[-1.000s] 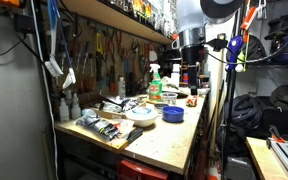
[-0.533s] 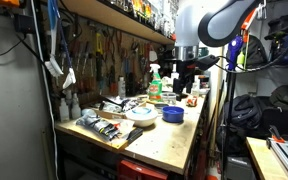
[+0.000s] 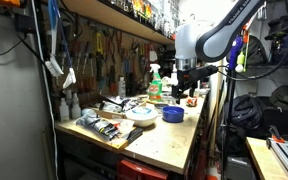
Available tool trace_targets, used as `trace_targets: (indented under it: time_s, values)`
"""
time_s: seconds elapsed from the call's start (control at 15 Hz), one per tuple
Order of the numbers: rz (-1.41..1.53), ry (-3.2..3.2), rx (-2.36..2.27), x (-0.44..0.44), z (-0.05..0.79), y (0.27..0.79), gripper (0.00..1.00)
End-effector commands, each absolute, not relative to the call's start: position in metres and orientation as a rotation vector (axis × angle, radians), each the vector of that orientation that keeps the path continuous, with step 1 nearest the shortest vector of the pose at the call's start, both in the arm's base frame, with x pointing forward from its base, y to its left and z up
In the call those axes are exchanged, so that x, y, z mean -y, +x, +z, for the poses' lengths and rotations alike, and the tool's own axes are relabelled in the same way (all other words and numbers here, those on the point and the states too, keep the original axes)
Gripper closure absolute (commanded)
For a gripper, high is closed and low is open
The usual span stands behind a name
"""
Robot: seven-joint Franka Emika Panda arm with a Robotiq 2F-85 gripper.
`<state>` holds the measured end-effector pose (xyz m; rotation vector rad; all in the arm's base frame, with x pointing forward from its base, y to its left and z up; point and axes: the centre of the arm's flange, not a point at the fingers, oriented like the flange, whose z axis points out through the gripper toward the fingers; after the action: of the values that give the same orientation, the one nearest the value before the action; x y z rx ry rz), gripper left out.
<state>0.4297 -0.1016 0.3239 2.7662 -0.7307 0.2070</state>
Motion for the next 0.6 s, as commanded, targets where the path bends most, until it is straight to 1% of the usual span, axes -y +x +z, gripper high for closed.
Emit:
trace_targets:
  time_s: [0.0,0.33,0.4,0.47,0.53]
  values:
    - [0.157,2.761,0.799,0.099,0.314,0.435,0.00]
    - [0.026,2.619,1.154,0.111,0.281,0.440,0.01]
    - [0.006,2.610,1.199,0.112,0.277,0.440,0.16]
    - [-0.012,2.616,1.237,0.111,0.272,0.442,0.26]
    - [-0.028,2.626,1.267,0.110,0.268,0.444,0.30]
